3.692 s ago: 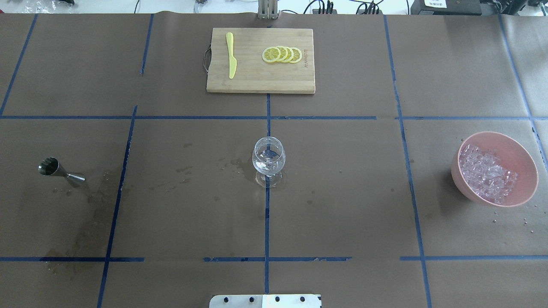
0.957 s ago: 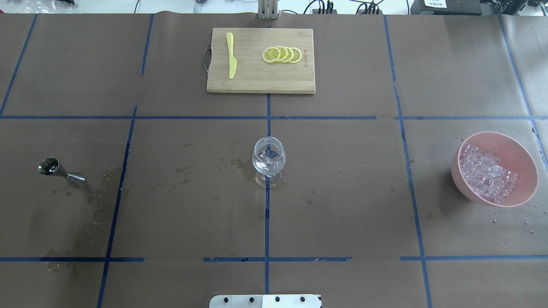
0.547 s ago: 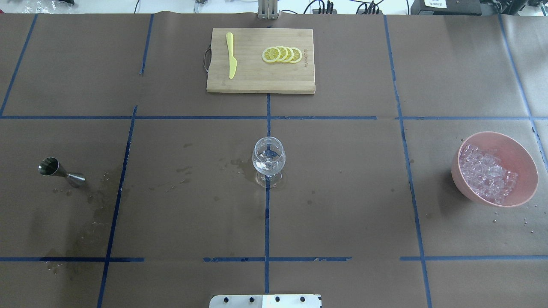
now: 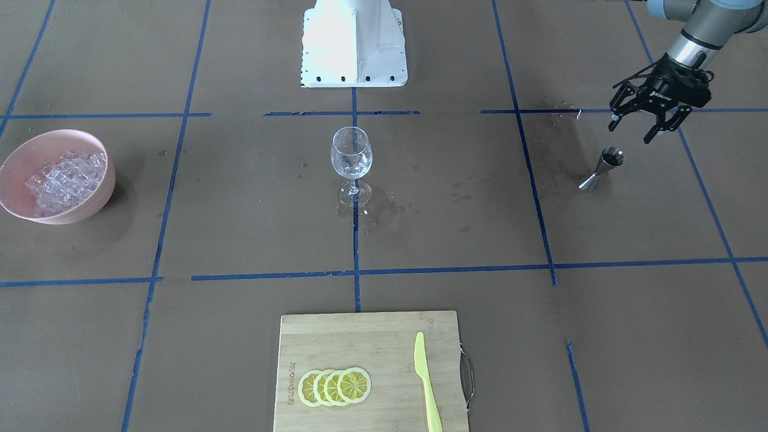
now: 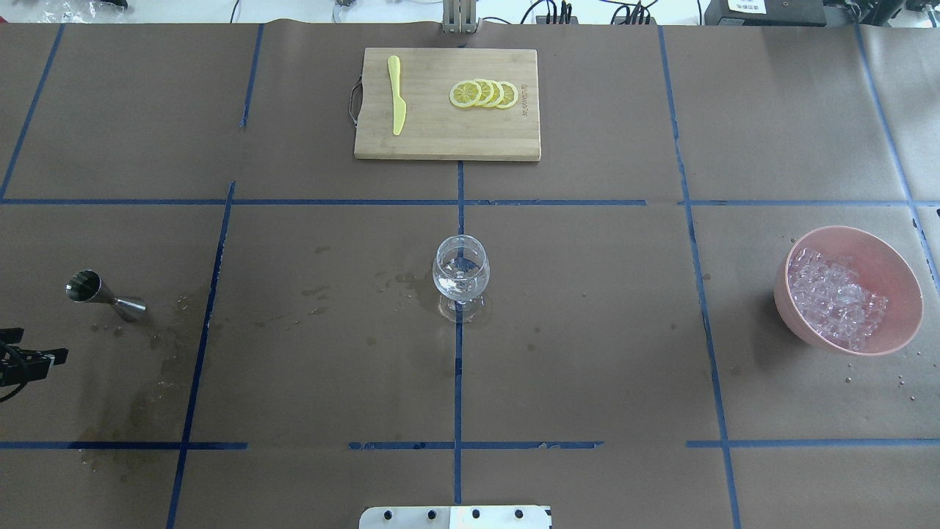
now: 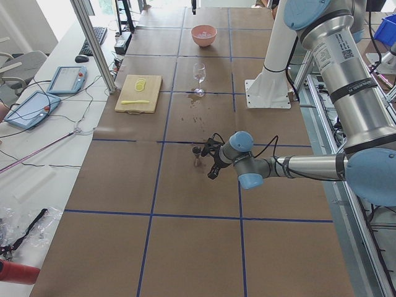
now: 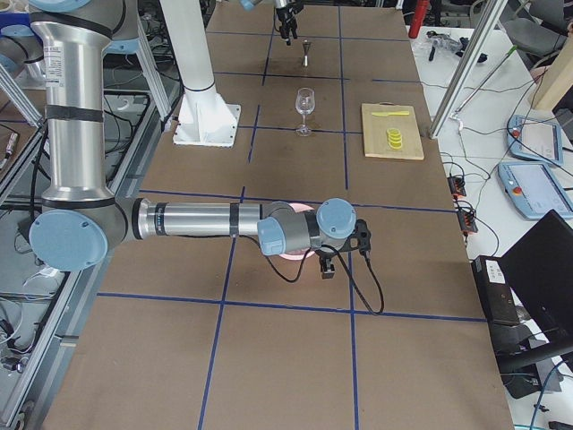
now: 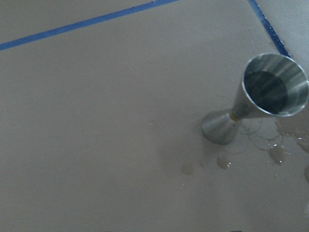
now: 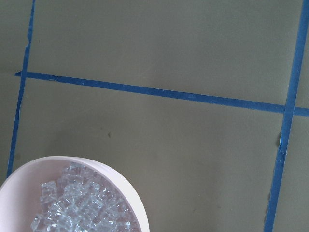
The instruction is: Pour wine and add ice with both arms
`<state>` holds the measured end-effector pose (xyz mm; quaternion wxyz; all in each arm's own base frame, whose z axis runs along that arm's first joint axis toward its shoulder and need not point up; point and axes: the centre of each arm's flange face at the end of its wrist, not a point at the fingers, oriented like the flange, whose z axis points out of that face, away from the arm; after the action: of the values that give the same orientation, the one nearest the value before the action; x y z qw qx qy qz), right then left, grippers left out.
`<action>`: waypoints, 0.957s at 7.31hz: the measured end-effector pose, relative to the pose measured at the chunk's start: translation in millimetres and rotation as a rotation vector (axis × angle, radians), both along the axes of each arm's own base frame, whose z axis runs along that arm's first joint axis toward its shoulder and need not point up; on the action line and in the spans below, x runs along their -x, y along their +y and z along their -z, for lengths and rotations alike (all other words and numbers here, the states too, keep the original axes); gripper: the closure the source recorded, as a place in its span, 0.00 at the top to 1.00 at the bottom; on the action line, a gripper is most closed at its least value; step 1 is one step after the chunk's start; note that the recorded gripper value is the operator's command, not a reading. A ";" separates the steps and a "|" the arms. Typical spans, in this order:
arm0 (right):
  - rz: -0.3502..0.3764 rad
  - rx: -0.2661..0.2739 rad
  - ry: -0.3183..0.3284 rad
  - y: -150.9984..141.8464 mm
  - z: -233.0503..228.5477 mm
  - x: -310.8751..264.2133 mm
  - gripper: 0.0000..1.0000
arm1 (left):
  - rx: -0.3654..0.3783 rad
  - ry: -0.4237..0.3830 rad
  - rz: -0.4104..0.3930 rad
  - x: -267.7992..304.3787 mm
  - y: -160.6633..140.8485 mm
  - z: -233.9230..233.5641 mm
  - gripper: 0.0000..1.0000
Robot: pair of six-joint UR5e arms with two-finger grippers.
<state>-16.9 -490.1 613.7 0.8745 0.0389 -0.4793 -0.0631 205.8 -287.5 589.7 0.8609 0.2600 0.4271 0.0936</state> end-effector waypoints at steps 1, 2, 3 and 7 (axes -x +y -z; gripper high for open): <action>0.000 -0.003 0.000 0.1 0.0 0.0 1.00 | -0.039 0.023 0.051 -11.0 3.3 6.0 0.99; 0.000 -0.006 0.000 0.1 0.1 0.0 1.00 | -0.073 0.062 0.108 -15.3 3.9 13.3 0.99; 0.001 -0.008 -0.001 0.1 0.8 0.0 1.00 | -0.115 0.087 0.174 -19.5 3.2 19.7 0.99; 0.001 -0.015 -0.001 0.0 3.2 0.0 1.00 | -0.179 0.086 0.352 -63.3 23.2 5.7 0.99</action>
<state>-16.9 -490.1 610.5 0.8738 0.0451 -0.4794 -0.0673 269.1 -264.3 584.1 0.8185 0.4100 0.4013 -0.0317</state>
